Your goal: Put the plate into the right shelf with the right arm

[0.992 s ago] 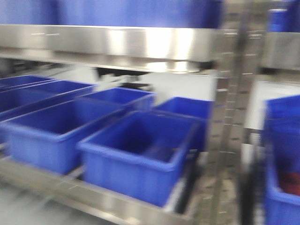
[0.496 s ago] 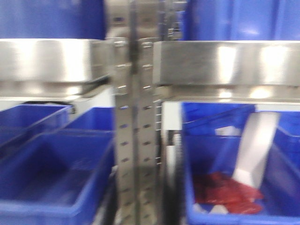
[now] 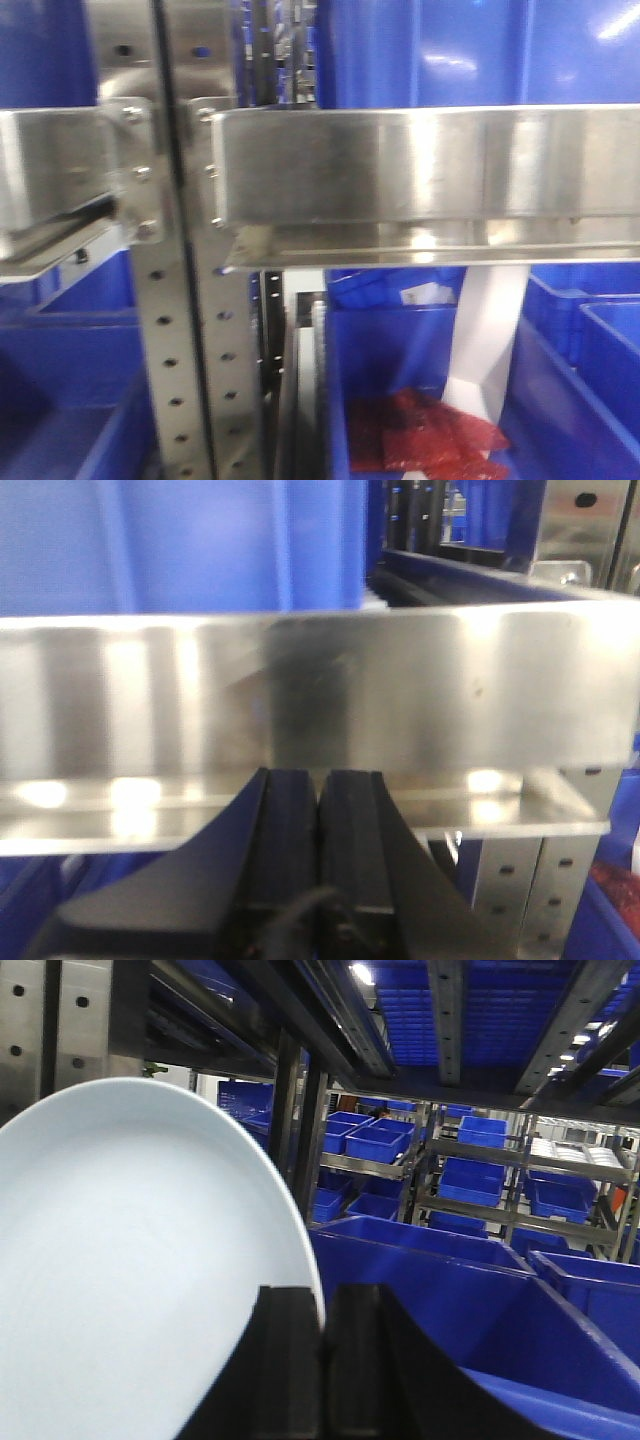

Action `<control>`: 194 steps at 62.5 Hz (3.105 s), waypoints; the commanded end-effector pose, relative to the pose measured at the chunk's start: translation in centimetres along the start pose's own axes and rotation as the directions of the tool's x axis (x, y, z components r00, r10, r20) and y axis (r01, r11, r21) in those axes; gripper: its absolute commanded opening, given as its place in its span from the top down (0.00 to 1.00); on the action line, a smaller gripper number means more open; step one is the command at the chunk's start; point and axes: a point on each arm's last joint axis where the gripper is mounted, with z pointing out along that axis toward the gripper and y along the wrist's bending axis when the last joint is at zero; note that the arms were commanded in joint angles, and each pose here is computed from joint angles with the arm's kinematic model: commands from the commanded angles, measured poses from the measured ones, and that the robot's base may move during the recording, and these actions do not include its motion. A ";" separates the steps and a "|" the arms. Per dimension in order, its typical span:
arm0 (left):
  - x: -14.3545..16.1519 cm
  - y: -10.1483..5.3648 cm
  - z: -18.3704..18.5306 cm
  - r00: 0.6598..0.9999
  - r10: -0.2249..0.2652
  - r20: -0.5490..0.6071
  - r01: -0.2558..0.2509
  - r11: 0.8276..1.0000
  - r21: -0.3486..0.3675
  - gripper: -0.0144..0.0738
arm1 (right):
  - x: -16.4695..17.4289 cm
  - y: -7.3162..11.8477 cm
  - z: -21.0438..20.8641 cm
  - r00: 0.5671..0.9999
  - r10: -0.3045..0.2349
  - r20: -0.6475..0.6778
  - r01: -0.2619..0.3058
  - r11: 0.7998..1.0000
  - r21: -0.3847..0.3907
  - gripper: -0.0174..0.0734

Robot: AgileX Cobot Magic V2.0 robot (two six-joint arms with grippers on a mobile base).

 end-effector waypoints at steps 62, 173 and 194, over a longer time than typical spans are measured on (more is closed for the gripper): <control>-0.5 0.2 -0.1 0.996 -0.010 0.086 0.012 1.000 -0.016 0.89 | -5.0 -0.2 0.9 0.985 -0.009 0.174 0.010 1.000 -0.002 0.78; -0.5 0.2 -0.1 0.996 -0.010 0.086 0.012 1.000 -0.016 0.89 | 0.3 -8.4 25.9 0.922 0.042 -0.386 0.064 0.964 0.257 0.20; -0.5 0.2 -0.1 0.996 -0.010 0.086 0.012 1.000 -0.016 0.89 | -5.7 -7.2 21.1 0.955 0.042 -0.293 0.040 0.962 0.271 0.29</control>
